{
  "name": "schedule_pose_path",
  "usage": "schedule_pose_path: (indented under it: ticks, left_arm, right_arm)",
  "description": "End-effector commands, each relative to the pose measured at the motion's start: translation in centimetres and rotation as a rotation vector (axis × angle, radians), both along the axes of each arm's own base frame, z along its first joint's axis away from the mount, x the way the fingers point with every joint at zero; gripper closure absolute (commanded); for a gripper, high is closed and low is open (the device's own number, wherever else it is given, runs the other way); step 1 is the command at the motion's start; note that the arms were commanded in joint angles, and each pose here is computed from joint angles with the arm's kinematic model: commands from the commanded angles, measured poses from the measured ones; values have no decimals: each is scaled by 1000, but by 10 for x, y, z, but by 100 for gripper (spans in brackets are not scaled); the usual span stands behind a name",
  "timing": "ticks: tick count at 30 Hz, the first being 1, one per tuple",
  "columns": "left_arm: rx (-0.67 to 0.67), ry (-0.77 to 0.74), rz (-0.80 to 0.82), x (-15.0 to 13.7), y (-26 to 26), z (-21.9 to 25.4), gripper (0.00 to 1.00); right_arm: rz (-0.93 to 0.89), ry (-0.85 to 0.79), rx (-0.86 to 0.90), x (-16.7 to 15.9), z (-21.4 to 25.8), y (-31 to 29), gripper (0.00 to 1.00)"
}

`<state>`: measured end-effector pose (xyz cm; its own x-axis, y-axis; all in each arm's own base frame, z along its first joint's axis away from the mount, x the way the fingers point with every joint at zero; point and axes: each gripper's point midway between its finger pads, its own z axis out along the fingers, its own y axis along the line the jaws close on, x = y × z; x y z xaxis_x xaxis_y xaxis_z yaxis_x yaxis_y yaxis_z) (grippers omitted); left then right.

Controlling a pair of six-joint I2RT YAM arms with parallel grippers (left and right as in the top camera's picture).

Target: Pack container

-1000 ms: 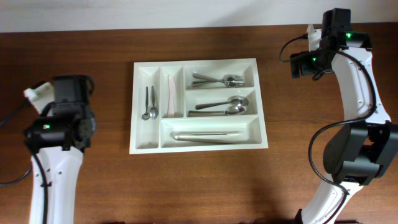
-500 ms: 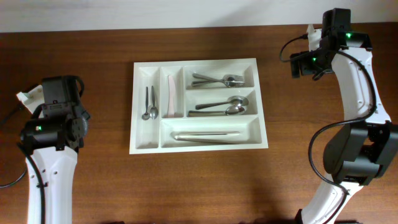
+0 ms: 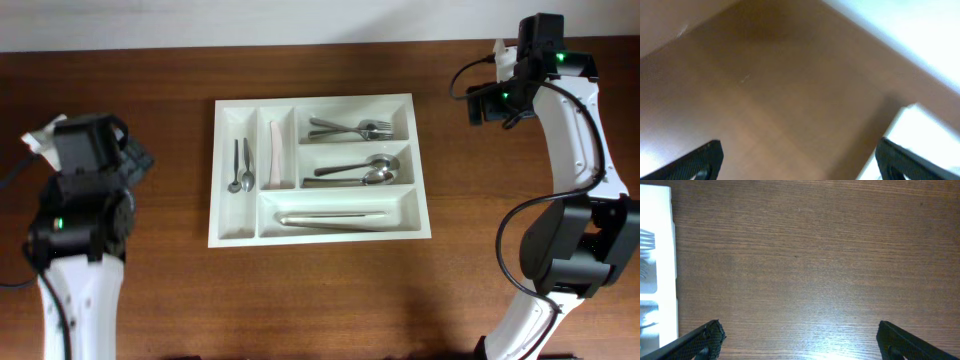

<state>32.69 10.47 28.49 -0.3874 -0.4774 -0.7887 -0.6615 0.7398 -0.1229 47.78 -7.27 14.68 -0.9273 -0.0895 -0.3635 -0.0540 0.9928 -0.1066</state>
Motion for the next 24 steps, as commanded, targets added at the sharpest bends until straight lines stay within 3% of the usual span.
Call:
schedule_pose_path:
  ticks: [1, 4, 7, 10, 18, 24]
  left_arm:
    - [111, -202, -193, 0, -27, 66, 1]
    - [208, -270, -263, -15, -36, 89, 1]
    - [208, -286, -288, -33, -41, 82, 1]
    - [177, -302, -354, -55, -54, 43, 1]
    - [144, -425, -479, -79, -80, -54, 1]
    - [139, -423, -492, -89, -83, -85, 1]
  right_arm:
    - [10, -22, -7, 0, 10, 2, 1]
    - [10, -22, -7, 0, 10, 2, 1]
    - [10, -22, -7, 0, 10, 2, 1]
    - [10, -22, -7, 0, 10, 2, 1]
    - [10, -22, -7, 0, 10, 2, 1]
    - [10, -22, -7, 0, 10, 2, 1]
